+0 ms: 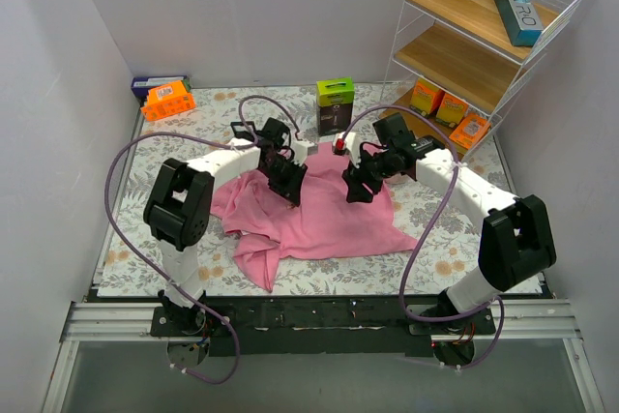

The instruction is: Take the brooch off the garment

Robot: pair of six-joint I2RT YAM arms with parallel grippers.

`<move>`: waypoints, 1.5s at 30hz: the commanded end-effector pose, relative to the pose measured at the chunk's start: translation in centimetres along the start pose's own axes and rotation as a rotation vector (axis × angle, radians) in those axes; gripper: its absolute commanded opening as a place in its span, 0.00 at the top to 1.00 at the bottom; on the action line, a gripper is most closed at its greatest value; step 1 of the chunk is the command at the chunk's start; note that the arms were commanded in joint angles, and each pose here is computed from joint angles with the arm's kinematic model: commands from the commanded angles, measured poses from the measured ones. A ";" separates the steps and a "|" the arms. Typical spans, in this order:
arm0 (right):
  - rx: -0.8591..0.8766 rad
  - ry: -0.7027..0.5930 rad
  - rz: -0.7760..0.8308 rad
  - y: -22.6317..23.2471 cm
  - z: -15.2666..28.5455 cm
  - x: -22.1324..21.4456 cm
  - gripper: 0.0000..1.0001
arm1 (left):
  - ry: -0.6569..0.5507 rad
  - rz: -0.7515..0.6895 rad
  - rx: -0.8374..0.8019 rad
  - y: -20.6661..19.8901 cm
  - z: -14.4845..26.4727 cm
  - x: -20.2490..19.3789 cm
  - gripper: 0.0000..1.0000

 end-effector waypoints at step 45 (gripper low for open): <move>0.461 -0.212 1.409 6.6 -9.6 4.2 0.64 | 0.012 0.238 -0.445 -1.9 1.6 1.3 1.00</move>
Point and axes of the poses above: each gripper's point midway between its finger pads, its own z axis back along the fingers, its own y axis along the line the jaws close on, x = y × z, the point moved 6 cm from there along z, back along the fingers, and after that the axes turned 4 degrees about -z, right-handed, at the moved point
